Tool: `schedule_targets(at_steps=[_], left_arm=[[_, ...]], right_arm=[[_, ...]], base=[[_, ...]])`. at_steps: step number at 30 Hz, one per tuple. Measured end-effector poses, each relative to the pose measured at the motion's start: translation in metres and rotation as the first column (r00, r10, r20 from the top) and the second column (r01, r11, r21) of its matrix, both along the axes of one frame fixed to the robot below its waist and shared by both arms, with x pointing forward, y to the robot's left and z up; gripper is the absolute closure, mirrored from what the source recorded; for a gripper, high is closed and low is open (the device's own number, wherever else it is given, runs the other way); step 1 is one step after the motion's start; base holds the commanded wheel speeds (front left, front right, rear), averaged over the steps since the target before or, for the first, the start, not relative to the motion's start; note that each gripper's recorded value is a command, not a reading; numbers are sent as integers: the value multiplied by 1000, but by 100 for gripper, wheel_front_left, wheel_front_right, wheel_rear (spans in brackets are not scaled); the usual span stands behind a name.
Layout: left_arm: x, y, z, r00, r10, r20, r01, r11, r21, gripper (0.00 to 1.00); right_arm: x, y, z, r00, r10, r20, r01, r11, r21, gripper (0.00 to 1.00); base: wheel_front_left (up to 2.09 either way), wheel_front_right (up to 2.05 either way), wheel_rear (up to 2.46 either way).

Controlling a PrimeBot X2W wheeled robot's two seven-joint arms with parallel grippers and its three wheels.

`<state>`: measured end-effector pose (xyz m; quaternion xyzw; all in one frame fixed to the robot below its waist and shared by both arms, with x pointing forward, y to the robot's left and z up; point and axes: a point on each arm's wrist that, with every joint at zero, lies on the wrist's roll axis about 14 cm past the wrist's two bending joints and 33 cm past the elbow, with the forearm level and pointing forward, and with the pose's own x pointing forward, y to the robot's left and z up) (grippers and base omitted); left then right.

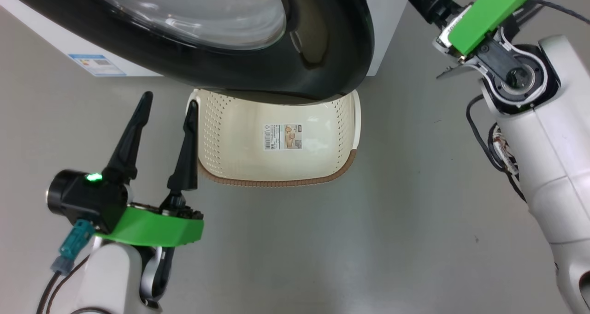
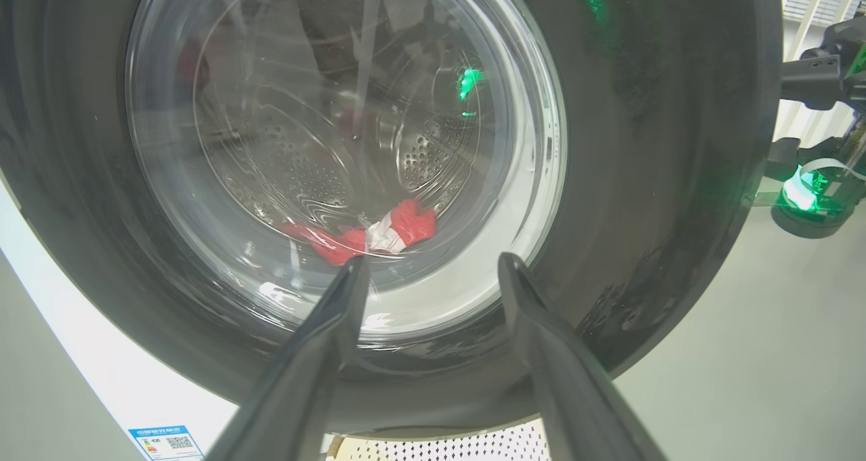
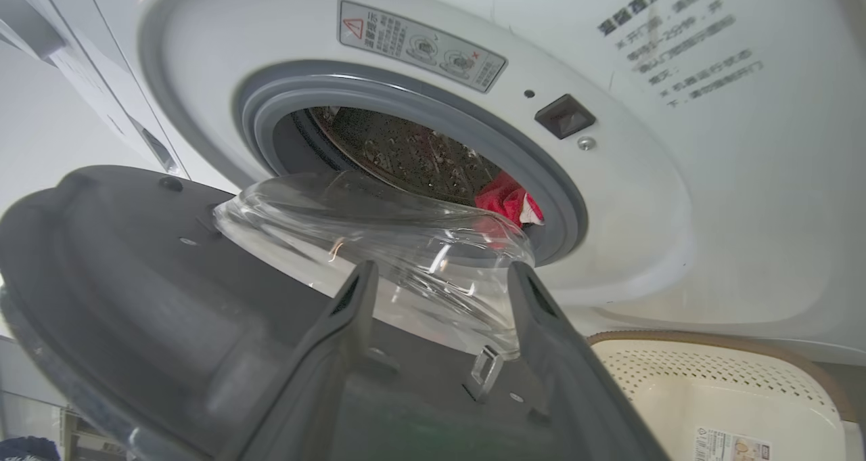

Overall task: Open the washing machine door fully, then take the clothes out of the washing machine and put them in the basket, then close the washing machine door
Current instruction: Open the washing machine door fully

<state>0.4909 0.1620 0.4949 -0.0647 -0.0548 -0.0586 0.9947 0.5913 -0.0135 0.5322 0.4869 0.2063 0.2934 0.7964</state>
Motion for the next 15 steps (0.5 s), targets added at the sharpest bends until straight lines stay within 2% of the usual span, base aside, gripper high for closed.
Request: schedule_targets(at_steps=[5,10,15], left_arm=[[1,-1,0,1000,0,-2,0,1000,-5,0],[2,-1,1,1000,2,0,-2,1000,-9,0],[3,-2,3,1000,1,5,-1,1000,-15,0]], right_arm=[[-4,-21,-13,991,-91,103,105,984,-145,0],[-11,-37,-17,966,-179,186,212,960,-180,0],[-12,-53,-9,915,-243,323,323,920,-222,0]], base=[[0,0,0],[0,0,0],[0,0,0]])
